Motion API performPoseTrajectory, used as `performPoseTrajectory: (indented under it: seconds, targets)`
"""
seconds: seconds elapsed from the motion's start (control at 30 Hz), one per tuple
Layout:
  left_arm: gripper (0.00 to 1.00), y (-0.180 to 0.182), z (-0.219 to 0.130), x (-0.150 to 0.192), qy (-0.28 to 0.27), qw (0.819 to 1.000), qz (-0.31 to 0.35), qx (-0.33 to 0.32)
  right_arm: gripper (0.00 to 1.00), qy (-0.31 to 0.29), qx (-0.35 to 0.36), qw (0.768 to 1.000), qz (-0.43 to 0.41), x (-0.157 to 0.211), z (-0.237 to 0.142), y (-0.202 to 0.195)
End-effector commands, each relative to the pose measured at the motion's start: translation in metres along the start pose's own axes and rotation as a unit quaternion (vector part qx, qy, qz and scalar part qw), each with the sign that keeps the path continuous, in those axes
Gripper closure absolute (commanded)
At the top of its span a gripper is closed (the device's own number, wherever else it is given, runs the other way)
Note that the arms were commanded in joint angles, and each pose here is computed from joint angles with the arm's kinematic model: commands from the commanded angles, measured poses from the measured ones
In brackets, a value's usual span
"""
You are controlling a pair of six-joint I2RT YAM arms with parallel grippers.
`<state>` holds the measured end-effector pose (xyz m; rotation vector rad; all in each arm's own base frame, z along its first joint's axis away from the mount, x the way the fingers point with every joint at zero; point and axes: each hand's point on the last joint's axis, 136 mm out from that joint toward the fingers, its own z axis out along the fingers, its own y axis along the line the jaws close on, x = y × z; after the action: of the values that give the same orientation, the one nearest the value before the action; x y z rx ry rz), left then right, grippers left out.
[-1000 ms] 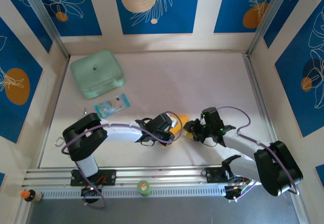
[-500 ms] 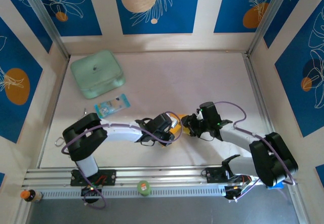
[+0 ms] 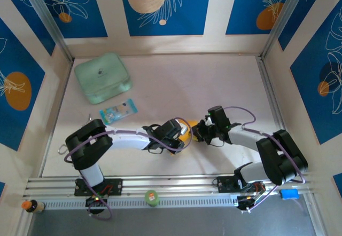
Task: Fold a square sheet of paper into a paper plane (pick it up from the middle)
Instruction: Fold the wing for the fifth time at the center of the table.
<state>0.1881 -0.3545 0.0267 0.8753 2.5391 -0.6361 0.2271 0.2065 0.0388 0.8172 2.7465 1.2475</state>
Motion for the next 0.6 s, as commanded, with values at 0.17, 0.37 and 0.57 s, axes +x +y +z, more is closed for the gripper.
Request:
performPoseTrajectory:
  seconds: [0.17,0.37,0.57]
  targets:
    - [0.71,0.003,-0.015,-0.011,-0.017,0.999,0.038,-0.018,0.98,0.009,-0.011,1.000,0.009,0.004,-0.001,0.004]
    - [0.75,0.003,-0.009,-0.003,0.004,0.999,0.047,-0.019,0.99,0.010,-0.018,1.000,0.012,0.005,-0.001,0.004]
    - [0.74,0.002,-0.006,0.000,0.012,0.998,0.053,-0.024,1.00,0.010,-0.022,1.000,0.011,0.005,-0.001,0.006]
